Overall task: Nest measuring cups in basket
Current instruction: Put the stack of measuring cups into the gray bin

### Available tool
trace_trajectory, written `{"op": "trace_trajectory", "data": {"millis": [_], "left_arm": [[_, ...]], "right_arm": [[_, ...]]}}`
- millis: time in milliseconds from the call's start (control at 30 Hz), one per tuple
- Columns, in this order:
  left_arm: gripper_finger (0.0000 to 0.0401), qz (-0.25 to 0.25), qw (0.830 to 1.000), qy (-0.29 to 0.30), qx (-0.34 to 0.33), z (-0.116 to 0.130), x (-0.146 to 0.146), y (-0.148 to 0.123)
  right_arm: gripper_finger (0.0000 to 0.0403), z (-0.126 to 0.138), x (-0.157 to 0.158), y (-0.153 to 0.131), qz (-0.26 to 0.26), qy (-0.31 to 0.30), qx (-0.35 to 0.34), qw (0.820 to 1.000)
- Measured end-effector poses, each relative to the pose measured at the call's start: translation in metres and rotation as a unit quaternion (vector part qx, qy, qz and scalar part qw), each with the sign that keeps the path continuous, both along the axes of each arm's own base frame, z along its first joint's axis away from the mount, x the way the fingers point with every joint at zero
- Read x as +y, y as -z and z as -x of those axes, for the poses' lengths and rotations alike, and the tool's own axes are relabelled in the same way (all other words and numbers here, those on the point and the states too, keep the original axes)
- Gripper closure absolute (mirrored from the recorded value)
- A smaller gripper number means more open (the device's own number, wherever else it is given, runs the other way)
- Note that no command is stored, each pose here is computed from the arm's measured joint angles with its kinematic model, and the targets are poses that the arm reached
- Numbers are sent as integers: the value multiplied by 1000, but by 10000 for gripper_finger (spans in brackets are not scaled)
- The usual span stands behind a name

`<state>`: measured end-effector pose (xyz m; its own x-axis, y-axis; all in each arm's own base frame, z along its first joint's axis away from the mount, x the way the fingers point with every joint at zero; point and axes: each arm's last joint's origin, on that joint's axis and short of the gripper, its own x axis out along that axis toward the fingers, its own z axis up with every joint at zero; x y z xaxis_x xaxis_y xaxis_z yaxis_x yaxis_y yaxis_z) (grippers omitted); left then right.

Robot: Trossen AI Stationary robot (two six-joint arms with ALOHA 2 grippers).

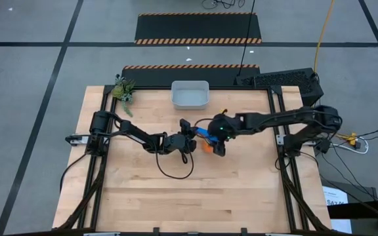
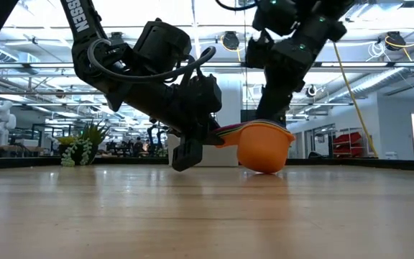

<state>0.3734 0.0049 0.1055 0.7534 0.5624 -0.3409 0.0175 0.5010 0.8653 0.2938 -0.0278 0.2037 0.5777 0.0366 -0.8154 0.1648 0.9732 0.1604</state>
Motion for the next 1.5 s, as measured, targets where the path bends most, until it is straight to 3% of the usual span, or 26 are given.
{"op": "trace_trajectory", "data": {"millis": [133,467,1200,1500], "left_arm": [[313,-2,1000,0,1,0,0,0],[313,-1,1000,-3,2,0,0,0],[313,-17,999,-27,3,1,-1,0],[305,-44,999,-21,19,2,-13,0]], "right_arm": [[158,-5,1,5,-46,-13,19,999],[161,-10,0,16,-35,-5,34,999],[301,-11,-2,21,21,4,48,999],[311,-10,-2,21,30,-15,50,998]]}}
